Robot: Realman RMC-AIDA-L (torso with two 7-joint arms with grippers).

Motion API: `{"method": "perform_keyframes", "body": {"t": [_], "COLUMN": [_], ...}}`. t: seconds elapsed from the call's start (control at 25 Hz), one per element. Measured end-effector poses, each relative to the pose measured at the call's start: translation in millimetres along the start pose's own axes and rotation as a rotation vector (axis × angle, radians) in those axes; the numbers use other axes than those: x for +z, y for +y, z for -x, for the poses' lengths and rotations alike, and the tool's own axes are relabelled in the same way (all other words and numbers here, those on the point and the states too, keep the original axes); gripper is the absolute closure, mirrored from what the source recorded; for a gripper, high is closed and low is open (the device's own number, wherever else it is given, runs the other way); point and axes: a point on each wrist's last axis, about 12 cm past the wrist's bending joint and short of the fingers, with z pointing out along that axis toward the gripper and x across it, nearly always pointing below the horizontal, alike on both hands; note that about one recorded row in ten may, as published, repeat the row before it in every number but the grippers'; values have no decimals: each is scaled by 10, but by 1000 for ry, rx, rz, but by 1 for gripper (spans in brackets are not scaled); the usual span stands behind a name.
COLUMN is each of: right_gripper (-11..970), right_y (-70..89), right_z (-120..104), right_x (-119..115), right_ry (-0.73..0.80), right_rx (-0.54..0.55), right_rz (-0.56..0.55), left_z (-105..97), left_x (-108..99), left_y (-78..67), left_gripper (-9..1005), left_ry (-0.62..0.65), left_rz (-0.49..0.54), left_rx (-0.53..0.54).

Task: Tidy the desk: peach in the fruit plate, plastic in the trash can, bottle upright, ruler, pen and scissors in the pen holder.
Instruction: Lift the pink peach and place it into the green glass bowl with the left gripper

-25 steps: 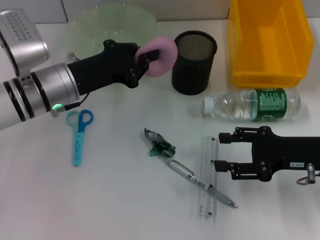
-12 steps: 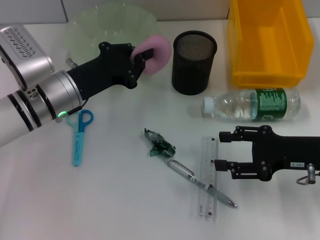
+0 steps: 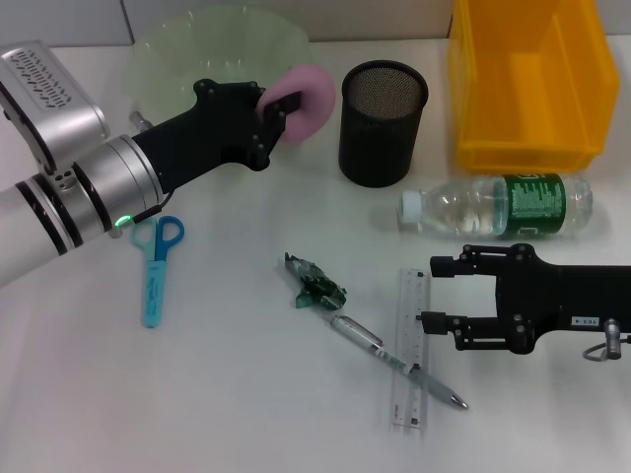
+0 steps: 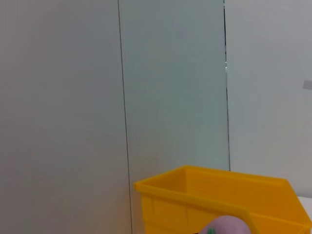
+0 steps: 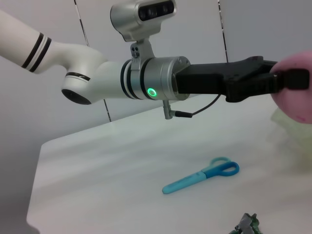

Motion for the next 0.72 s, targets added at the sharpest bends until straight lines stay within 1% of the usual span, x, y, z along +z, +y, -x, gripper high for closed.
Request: {"method": "perform_keyframes", "body": {"t": [0.72], "right_gripper": [216], "right_y": [-22], "right_z": [30], "right_x": [16], "right_ry": [5], "right_rx": [-11], "right_rz": [6], "left_z": [-4], "left_x": [4], "left_y": [9], "left_gripper": [910], "left_ry": [5], "left_rz": [7], "left_rx": [0]}}
